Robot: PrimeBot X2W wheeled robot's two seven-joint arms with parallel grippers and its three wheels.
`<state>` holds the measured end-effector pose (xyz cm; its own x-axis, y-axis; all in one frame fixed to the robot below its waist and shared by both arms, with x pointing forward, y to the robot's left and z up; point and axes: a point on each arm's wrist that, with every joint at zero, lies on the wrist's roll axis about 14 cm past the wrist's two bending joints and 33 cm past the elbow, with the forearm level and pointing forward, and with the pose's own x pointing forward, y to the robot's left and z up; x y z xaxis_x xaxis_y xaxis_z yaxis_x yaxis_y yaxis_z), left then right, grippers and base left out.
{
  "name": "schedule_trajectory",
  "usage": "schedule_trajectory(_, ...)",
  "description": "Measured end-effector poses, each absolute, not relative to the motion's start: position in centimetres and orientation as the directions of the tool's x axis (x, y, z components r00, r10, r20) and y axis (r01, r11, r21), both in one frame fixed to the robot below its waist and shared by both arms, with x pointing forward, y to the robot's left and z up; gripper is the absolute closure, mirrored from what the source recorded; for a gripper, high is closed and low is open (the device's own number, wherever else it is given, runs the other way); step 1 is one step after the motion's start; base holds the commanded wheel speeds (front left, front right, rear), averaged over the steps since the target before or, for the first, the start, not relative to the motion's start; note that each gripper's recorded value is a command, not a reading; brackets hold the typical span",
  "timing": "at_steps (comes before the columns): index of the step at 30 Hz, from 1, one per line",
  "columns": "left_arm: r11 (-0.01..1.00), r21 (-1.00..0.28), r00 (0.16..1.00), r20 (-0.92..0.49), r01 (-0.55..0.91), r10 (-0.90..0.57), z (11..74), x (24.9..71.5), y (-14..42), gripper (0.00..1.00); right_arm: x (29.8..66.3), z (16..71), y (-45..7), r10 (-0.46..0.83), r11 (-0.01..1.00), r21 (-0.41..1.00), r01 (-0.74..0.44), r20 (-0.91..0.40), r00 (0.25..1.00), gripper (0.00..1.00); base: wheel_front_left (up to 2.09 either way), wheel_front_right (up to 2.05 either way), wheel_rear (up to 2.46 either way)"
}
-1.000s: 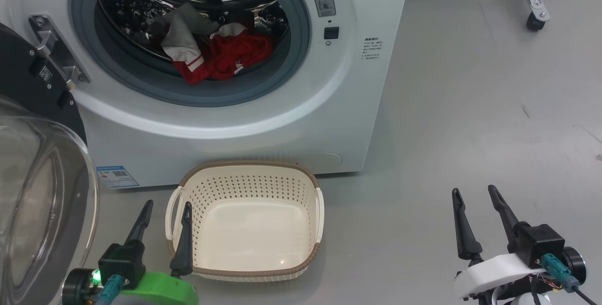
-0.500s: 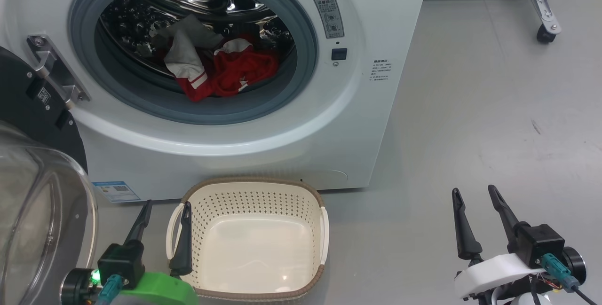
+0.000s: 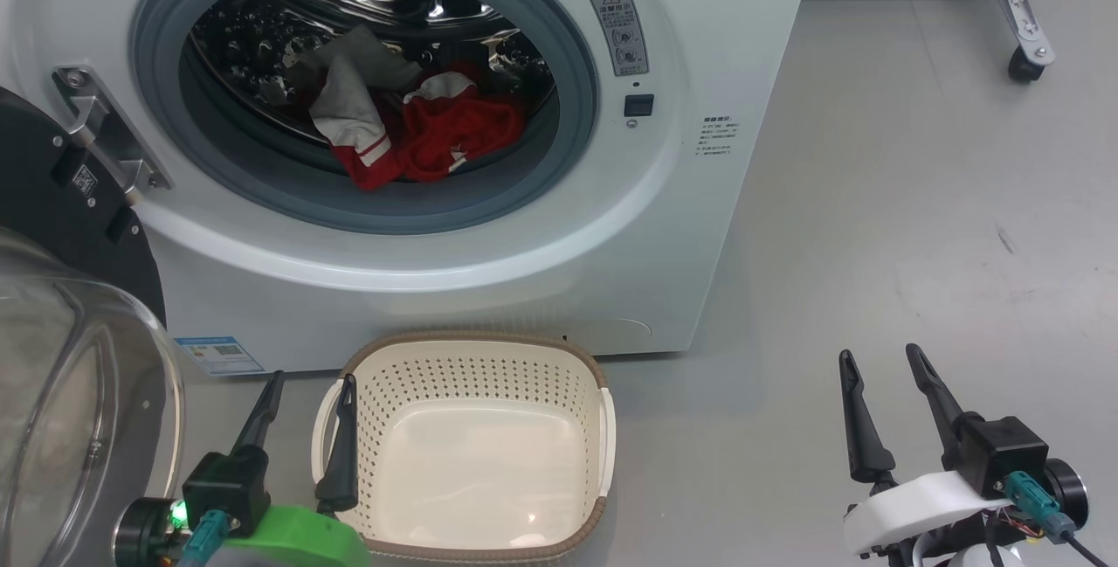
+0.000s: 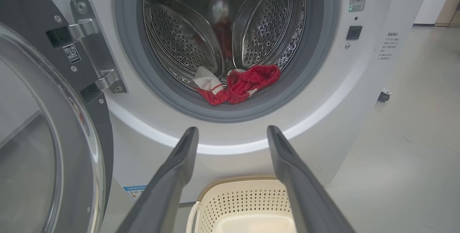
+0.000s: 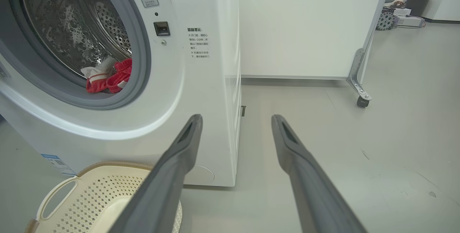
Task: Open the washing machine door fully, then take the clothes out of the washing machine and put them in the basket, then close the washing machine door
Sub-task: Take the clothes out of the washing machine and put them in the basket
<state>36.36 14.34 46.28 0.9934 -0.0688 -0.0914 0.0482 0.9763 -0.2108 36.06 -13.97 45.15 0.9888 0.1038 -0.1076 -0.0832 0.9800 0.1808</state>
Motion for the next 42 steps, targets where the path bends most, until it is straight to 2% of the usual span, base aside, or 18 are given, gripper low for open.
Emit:
schedule_trajectory(10, 0.972, -0.219, 0.99, -0.094, 0.083, -0.106, 46.2, 36.5, 13.4, 0.0, 36.2, 45.0, -13.8, 0.109, 0.979, 0.184, -0.087, -0.112, 0.988, 0.0, 0.0, 0.0, 0.0)
schedule_trajectory(18, 0.962, -0.235, 0.98, -0.109, 0.14, -0.169, 46.2, 39.0, 12.1, 0.0, 36.9, 44.5, -13.5, 0.117, 0.977, 0.191, -0.092, -0.124, 0.985, 0.0, 0.0, 0.0, 0.0)
schedule_trajectory(33, 0.926, -0.301, 0.92, -0.243, 0.229, -0.307, 43.6, 47.0, 9.0, 0.0, 39.4, 42.5, -13.9, 0.11, 0.975, 0.208, -0.075, -0.163, 0.98, 0.0, 0.0, 0.0, 0.0)
schedule_trajectory(42, 0.916, -0.283, 0.87, -0.326, 0.284, -0.37, 41.7, 52.6, 7.6, 0.0, 41.2, 41.1, -15.3, 0.065, 0.98, 0.198, -0.027, -0.186, 0.98, 0.0, 0.0, 0.0, 0.0)
